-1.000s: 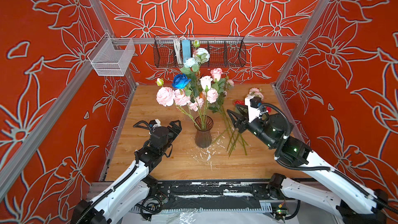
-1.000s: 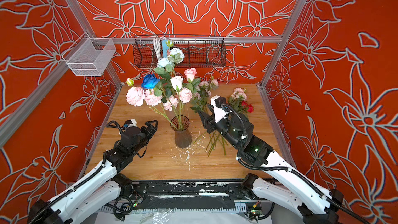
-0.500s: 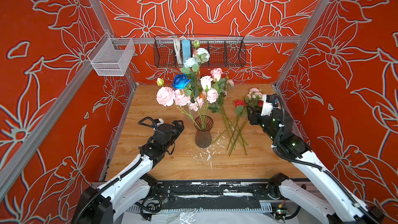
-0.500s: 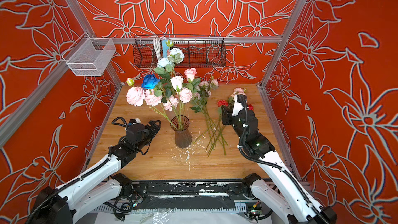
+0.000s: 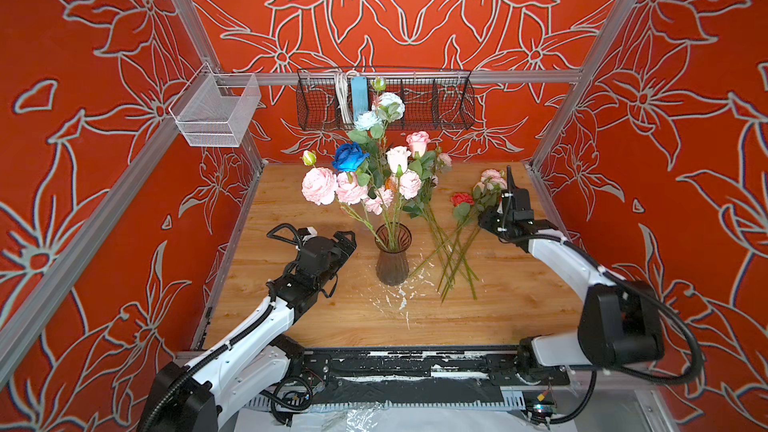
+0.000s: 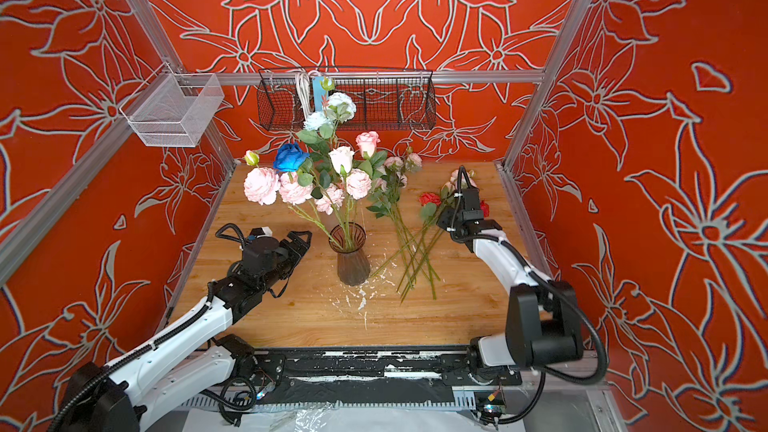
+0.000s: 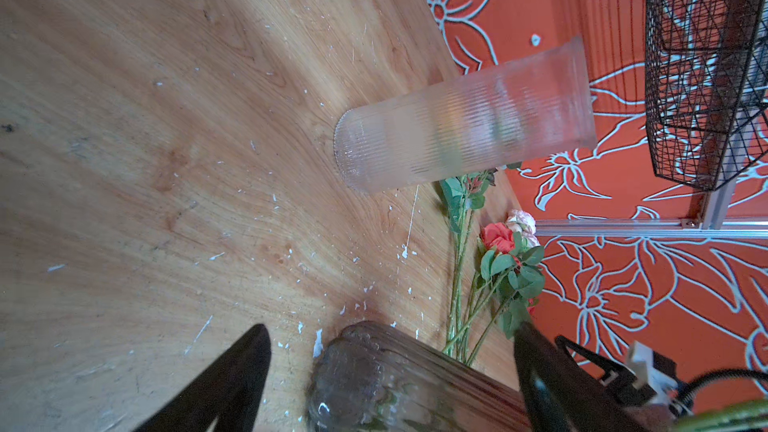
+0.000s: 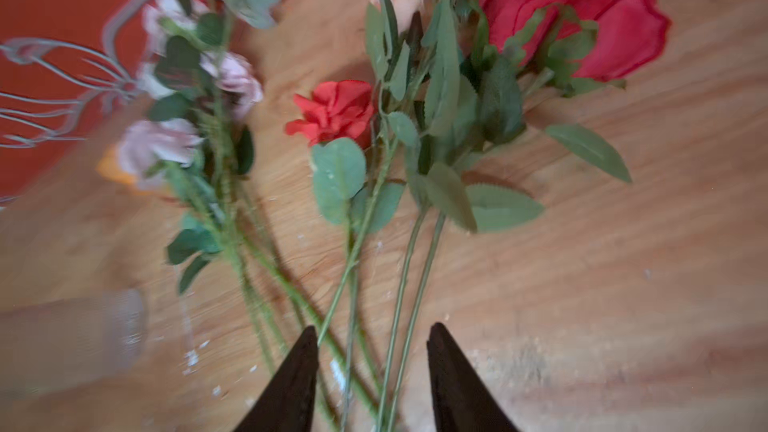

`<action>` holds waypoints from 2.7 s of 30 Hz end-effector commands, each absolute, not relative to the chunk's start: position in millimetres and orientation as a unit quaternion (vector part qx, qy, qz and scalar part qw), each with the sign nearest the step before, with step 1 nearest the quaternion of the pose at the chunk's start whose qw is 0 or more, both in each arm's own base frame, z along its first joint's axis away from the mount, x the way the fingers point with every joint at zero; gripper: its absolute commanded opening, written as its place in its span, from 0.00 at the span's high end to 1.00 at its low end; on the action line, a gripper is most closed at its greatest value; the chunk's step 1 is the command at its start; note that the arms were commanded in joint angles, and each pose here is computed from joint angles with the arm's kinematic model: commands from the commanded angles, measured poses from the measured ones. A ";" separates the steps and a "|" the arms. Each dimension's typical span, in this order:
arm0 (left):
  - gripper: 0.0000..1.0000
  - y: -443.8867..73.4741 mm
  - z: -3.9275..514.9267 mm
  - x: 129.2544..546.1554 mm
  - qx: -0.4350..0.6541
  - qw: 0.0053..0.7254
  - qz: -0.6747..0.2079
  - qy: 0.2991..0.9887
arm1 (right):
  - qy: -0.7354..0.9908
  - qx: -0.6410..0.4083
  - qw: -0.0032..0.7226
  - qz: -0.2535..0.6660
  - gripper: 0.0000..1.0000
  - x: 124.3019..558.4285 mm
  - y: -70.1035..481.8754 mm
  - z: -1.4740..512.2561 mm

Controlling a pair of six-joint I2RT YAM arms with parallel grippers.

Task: Arrange the flowers into the vase
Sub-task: 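Open the right gripper and move it back to the rose pile, then close the right gripper on another pink rose stem in the pile, then lift the pink rose stem high with the right gripper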

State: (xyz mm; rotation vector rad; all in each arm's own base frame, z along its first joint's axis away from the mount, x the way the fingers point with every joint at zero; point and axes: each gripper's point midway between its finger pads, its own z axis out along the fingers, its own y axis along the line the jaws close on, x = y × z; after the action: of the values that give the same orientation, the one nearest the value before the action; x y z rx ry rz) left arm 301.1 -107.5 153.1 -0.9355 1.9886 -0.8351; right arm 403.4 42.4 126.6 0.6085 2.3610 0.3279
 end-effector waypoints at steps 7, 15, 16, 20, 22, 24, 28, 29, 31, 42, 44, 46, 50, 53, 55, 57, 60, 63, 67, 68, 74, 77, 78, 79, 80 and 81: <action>0.09 -120.1 140.9 304.2 -0.352 0.358 -0.339 0.795 | 0.911 0.233 0.282 0.189 0.66 429.6 66.7 94.9; 0.08 -127.4 127.0 310.0 -0.345 0.340 -0.332 0.810 | 0.910 0.246 0.259 0.209 0.71 444.5 75.3 74.2; 0.08 -127.6 126.1 310.5 -0.346 0.338 -0.330 0.810 | 0.912 0.248 0.255 0.205 0.72 445.2 74.7 71.1; 0.09 -128.8 124.6 312.8 -0.345 0.337 -0.329 0.812 | 0.916 0.253 0.248 0.187 0.75 449.7 69.9 59.3; 0.08 -128.6 124.2 313.6 -0.344 0.337 -0.327 0.813 | 0.919 0.255 0.242 0.181 0.76 451.9 68.6 54.2; 0.08 -128.8 125.0 314.9 -0.344 0.339 -0.328 0.812 | 0.920 0.257 0.239 0.172 0.76 454.7 65.9 48.4; 0.08 -129.3 125.7 315.5 -0.342 0.339 -0.327 0.813 | 0.920 0.262 0.239 0.166 0.87 456.9 59.1 46.4; 0.08 -129.5 126.0 315.6 -0.341 0.339 -0.327 0.813 | 0.919 0.263 0.243 0.166 0.89 455.9 57.9 48.5; 0.08 -129.5 127.3 315.3 -0.337 0.341 -0.326 0.815 | 0.916 0.264 0.250 0.168 0.92 455.2 56.3 54.2; 0.08 -128.7 135.8 316.4 -0.333 0.351 -0.330 0.811 | 0.891 0.245 0.313 0.220 0.98 444.6 64.4 120.4; 0.08 -127.8 137.6 316.1 -0.333 0.353 -0.331 0.809 | 0.881 0.239 0.334 0.234 0.99 442.1 66.2 138.3; 0.08 -127.5 139.8 315.6 -0.333 0.356 -0.332 0.808 | 0.868 0.231 0.357 0.255 0.98 439.1 69.9 158.7; 0.08 -122.2 138.9 313.7 -0.336 0.364 -0.326 0.805 | 0.841 0.214 0.396 0.300 0.99 426.5 81.6 196.4; 0.08 -115.3 138.7 309.9 -0.348 0.374 -0.324 0.796 | 0.823 0.183 0.431 0.321 0.99 413.5 98.4 219.8; 0.08 -108.4 145.3 306.3 -0.357 0.390 -0.328 0.783 | 0.810 0.159 0.457 0.331 0.99 405.5 111.0 230.7; 0.08 -101.5 150.6 302.9 -0.363 0.406 -0.327 0.773 | 0.803 0.145 0.468 0.339 0.99 397.1 119.5 233.3; 0.08 -92.4 157.5 298.2 -0.365 0.426 -0.321 0.763 | 0.791 0.127 0.490 0.345 0.99 388.5 125.8 242.4; 0.08 -84.2 164.5 294.2 -0.367 0.445 -0.314 0.755 | 0.773 0.106 0.520 0.347 0.99 383.5 131.5 255.8; 0.08 -73.4 174.4 289.4 -0.379 0.467 -0.313 0.735 | 0.762 0.061 0.542 0.349 0.99 376.6 145.0 271.1; 0.08 -70.9 176.8 287.9 -0.380 0.472 -0.311 0.732 | 0.761 0.052 0.545 0.348 0.99 374.0 147.3 272.2; 0.08 -58.8 182.1 282.6 -0.390 0.487 -0.291 0.725 | 0.763 0.044 0.553 0.332 0.99 370.5 144.7 267.0; 0.08 -60.5 182.1 286.4 -0.393 0.486 -0.293 0.724 | 0.762 0.046 0.557 0.328 0.99 369.9 142.5 267.4; 0.08 -61.4 181.5 288.0 -0.392 0.484 -0.292 0.726 | 0.761 0.046 0.558 0.328 0.99 369.6 142.4 268.0; 0.08 -63.3 181.4 289.6 -0.390 0.482 -0.292 0.728 | 0.761 0.046 0.559 0.326 0.99 369.4 142.0 268.6; 0.08 -64.8 181.3 291.3 -0.388 0.481 -0.292 0.730 | 0.761 0.047 0.560 0.325 0.99 369.7 140.9 269.0; 0.08 -65.7 181.1 292.5 -0.387 0.479 -0.290 0.732 | 0.761 0.046 0.560 0.324 0.99 369.4 141.4 268.5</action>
State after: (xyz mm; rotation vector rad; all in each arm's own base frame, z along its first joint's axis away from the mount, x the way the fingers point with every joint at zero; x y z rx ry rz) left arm 286.8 -68.5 172.5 -0.9483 1.8056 -0.7319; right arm 370.4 144.7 254.6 0.1239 1.8567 0.7891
